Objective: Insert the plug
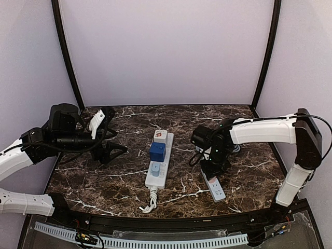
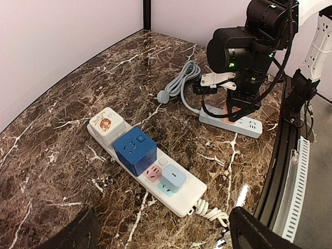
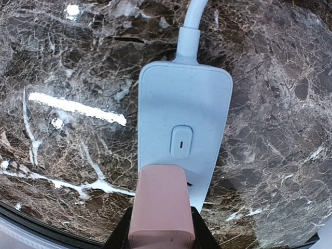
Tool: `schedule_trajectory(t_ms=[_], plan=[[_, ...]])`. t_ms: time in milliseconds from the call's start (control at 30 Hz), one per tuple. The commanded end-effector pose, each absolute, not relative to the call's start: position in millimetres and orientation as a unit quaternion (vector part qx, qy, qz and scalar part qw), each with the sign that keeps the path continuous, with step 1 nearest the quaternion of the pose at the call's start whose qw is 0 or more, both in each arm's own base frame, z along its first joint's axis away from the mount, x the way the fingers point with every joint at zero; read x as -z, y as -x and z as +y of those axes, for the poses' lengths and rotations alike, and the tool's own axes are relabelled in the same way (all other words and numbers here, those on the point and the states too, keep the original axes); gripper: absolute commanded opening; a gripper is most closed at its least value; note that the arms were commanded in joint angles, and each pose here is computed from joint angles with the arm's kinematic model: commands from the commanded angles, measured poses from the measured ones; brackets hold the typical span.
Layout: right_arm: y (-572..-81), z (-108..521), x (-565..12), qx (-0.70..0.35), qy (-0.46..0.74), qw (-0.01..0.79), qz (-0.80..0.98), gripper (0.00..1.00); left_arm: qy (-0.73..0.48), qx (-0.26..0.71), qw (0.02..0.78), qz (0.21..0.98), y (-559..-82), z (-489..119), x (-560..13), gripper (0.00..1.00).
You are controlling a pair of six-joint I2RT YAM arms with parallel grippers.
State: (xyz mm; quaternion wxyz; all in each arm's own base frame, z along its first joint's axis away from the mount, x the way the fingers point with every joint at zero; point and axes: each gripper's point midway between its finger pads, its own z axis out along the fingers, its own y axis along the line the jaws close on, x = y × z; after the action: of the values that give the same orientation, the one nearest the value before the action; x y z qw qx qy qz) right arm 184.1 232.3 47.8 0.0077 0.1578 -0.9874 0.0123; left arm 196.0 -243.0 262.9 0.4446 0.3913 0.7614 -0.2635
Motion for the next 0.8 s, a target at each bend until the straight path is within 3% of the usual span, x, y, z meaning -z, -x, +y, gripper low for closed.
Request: schedule_trajectory(t_ms=[0,233,767], plan=[[-157.4,215.9,10.1,-0.052,-0.169,0.087,-0.98,0.0,-0.387,0.264,0.446,0.763,-195.0,-239.5,-267.7,0.88],[-159.2,228.8,-4.6,0.005,-0.14,0.077,-0.987,0.0,-0.388,0.264,0.444,0.763,-194.3,-239.8,-266.3,0.88],[-175.5,224.1,-20.8,-0.032,-0.151,0.054,-0.987,0.0,-0.397,0.27,0.44,0.759,-189.9,-240.7,-266.9,0.88]])
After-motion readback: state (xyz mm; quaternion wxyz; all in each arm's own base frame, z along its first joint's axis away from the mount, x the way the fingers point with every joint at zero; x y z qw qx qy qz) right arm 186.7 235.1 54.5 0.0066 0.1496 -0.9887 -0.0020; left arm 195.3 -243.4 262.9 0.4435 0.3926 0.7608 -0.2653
